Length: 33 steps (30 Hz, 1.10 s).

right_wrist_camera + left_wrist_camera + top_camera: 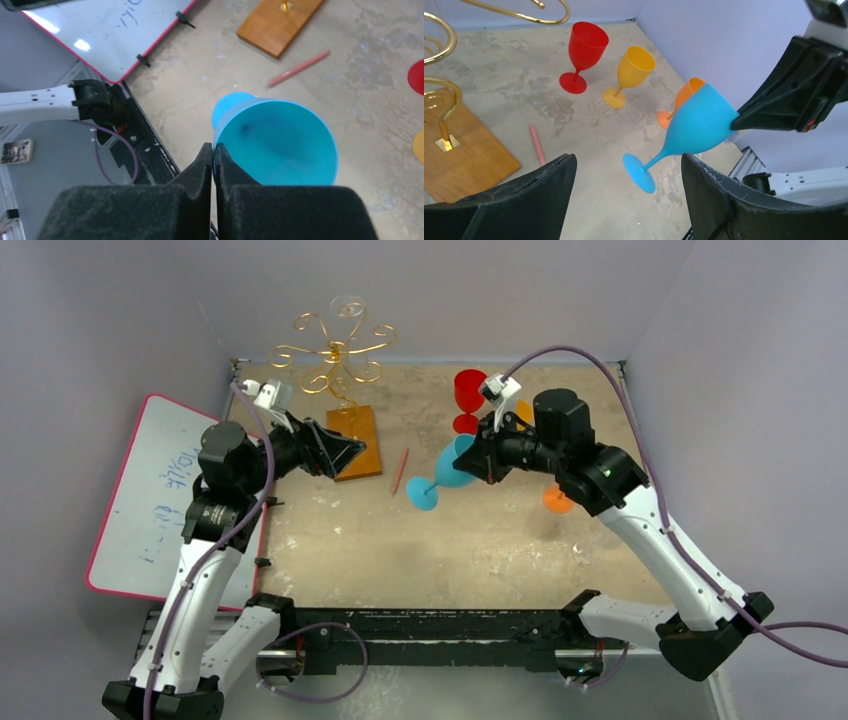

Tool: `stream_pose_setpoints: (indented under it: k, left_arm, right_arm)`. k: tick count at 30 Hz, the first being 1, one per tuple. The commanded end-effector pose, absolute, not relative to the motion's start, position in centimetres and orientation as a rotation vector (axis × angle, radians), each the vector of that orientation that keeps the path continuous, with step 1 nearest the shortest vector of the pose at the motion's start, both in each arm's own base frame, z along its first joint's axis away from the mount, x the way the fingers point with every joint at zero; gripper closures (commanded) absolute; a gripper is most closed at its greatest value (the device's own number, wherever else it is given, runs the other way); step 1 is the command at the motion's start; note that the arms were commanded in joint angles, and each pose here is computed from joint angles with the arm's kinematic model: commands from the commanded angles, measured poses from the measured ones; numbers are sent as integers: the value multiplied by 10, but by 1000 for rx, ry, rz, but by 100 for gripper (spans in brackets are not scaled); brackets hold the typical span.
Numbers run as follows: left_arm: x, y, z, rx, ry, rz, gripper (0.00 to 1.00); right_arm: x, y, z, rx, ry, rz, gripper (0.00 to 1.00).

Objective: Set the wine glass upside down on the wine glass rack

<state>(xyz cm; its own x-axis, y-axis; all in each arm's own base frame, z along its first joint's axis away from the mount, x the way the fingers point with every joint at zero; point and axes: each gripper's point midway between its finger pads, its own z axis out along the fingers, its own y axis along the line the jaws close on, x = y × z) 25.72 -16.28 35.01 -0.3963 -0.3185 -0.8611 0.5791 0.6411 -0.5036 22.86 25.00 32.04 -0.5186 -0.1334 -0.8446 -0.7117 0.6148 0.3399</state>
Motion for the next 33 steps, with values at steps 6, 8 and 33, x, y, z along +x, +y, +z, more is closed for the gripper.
stream_pose_setpoints:
  k: [6,8,33]
  left_arm:
    - [223,-170,356,710,1521,-819,24]
    - [213,-168,355,799,1457,-757,21]
    - [161,-167,321,1350,1174,-551,25]
  right_arm:
    - [203,267,403,-787,1746,1077,100]
    - [195,271,413,-813,1711,1131,100]
    - [147,295,453,-988,1535,1543,100]
